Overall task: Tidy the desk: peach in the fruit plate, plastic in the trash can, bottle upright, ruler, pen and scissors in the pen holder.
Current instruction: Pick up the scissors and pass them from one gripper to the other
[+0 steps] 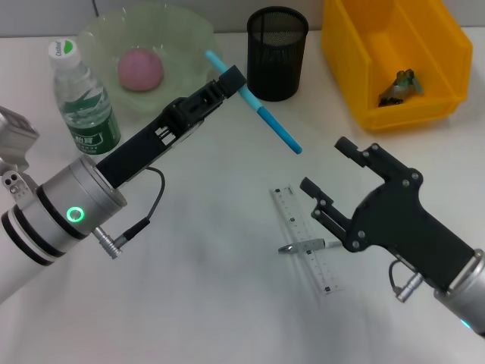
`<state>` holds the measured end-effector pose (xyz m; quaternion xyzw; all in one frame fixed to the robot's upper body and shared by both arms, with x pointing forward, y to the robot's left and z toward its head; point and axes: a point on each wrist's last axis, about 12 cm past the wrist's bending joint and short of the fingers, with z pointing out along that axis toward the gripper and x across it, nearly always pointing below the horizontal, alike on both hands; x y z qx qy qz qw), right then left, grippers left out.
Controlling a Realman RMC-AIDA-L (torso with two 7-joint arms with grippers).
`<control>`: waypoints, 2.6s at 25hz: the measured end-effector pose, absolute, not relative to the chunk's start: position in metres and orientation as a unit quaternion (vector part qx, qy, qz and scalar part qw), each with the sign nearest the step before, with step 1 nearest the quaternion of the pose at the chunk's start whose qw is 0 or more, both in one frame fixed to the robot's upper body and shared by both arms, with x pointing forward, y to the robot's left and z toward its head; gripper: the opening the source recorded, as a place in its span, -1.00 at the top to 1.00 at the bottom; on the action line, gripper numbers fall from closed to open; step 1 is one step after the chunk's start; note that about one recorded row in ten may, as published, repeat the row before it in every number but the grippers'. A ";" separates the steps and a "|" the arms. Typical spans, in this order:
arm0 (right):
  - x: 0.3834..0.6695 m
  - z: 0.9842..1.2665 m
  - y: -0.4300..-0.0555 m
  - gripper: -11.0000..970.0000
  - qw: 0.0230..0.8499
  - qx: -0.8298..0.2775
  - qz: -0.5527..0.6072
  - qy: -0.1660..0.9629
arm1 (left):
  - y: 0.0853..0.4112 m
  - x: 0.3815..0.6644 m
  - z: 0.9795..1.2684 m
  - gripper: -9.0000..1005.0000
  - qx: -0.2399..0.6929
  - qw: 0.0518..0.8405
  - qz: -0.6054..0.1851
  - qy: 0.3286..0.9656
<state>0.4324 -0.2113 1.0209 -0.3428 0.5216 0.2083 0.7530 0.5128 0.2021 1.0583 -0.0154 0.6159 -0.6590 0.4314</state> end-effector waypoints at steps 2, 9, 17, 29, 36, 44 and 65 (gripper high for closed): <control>0.436 1.022 -0.210 -0.26 0.753 -0.346 0.206 0.521 | 0.202 0.513 1.058 0.54 -0.016 0.430 -0.659 0.617; 0.448 1.024 -0.204 -0.26 0.752 -0.363 0.195 0.514 | 0.201 0.512 1.055 0.54 -0.026 0.424 -0.657 0.622; 0.451 1.023 -0.199 -0.25 0.753 -0.386 0.170 0.505 | 0.198 0.514 1.054 0.54 -0.039 0.415 -0.660 0.626; 0.458 1.023 -0.189 -0.23 0.759 -0.414 0.114 0.490 | 0.195 0.514 1.052 0.54 -0.047 0.409 -0.658 0.630; 0.463 1.026 -0.186 -0.22 0.761 -0.418 0.116 0.482 | 0.194 0.513 1.051 0.54 -0.049 0.408 -0.656 0.633; 0.471 1.028 -0.182 -0.14 0.757 -0.432 0.115 0.477 | 0.193 0.514 1.051 0.54 -0.047 0.408 -0.657 0.633; 0.479 1.031 -0.180 0.60 0.759 -0.426 0.110 0.479 | 0.192 0.518 1.053 0.53 -0.051 0.413 -0.653 0.633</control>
